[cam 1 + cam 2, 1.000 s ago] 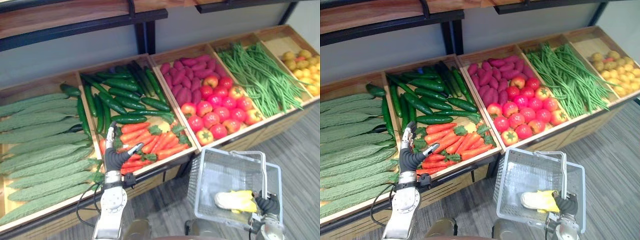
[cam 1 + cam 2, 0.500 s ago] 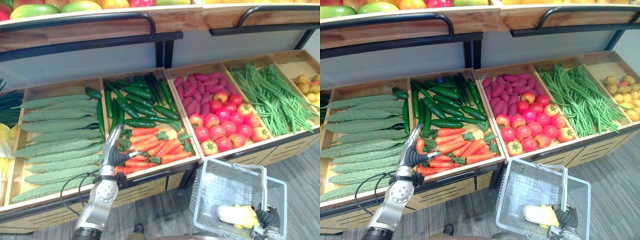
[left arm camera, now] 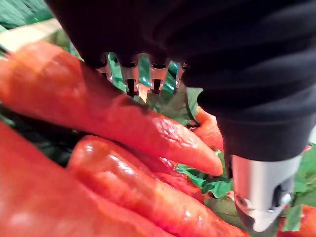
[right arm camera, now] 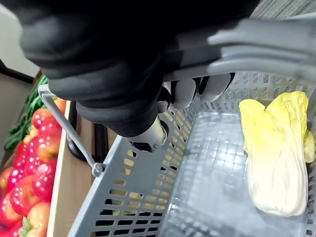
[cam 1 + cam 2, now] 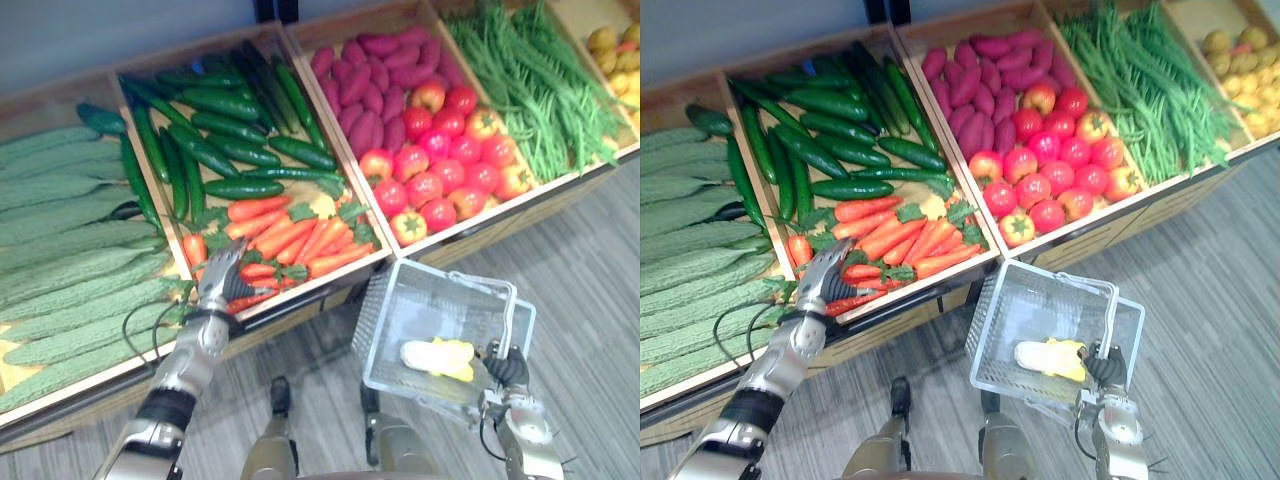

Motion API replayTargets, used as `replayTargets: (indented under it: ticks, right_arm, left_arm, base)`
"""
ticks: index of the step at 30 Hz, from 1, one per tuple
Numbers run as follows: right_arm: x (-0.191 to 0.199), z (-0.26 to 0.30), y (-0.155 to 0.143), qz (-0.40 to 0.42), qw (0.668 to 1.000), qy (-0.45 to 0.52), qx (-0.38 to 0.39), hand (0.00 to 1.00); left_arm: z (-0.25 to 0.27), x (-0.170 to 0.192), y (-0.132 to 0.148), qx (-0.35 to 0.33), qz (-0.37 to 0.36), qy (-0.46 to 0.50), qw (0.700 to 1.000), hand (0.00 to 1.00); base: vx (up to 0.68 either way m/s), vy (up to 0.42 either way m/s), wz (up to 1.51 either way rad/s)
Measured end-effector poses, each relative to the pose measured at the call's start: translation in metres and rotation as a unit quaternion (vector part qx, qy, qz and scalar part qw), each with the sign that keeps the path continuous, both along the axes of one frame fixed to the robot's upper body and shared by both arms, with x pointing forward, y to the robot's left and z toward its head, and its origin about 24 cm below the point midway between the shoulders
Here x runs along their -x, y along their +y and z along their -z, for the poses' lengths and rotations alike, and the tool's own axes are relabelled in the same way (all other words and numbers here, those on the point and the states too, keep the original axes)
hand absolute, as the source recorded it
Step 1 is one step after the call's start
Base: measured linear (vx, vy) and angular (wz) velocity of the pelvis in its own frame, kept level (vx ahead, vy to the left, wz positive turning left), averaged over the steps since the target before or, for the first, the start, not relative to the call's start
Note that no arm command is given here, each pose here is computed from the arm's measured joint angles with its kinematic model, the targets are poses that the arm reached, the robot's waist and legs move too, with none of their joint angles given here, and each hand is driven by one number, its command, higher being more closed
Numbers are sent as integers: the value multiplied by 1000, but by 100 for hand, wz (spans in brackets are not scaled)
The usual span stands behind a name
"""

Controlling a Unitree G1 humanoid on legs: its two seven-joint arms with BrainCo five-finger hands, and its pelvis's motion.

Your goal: Pick vegetable in the basket

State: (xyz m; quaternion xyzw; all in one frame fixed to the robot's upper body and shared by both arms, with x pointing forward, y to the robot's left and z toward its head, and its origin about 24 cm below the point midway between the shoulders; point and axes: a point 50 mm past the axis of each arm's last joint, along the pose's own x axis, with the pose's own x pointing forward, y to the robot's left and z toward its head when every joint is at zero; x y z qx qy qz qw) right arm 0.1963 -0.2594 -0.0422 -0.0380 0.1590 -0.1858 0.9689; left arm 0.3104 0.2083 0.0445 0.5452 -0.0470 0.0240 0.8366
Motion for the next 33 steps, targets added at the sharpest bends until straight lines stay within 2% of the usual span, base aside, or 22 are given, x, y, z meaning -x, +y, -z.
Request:
replayTargets:
  ticks: [1, 2, 9, 17, 19, 24, 33]
  right_arm:
    - [-7, -3, 5, -11, 1000, -8, -1, 100]
    - [-12, -5, 8, -18, 1000, -14, -1, 100]
    - [-28, -16, 14, -40, 999, -36, 6, 100]
    - [-27, -20, 14, -38, 998, -53, 3, 100]
    - [-27, -21, 15, -40, 998, -56, 2, 100]
    - [-12, -14, 6, -16, 999, -43, 0, 100]
    - [4, -3, 7, -2, 1000, -21, -10, 100]
  left_arm:
    - [-8, -9, -3, -4, 4, -10, 1000, 0]
    - [-12, -13, -5, -8, 4, -14, 1000, 100]
    - [-36, -33, -13, -31, 9, -52, 998, 100]
    - [-35, -32, -10, -29, 4, -49, 998, 100]
    - [-36, -29, -10, -24, 5, -55, 998, 100]
    - [-42, -10, 10, 6, -34, -90, 995, 100]
    - [-78, 14, 26, 35, -82, -218, 972, 100]
  base:
    - [9, 7, -7]
    - [16, 5, -9]
    - [10, 1, -3]
    - [-8, 1, -2]
    - [12, -2, 2]
    - [5, 0, 2]
    - [-4, 2, 1]
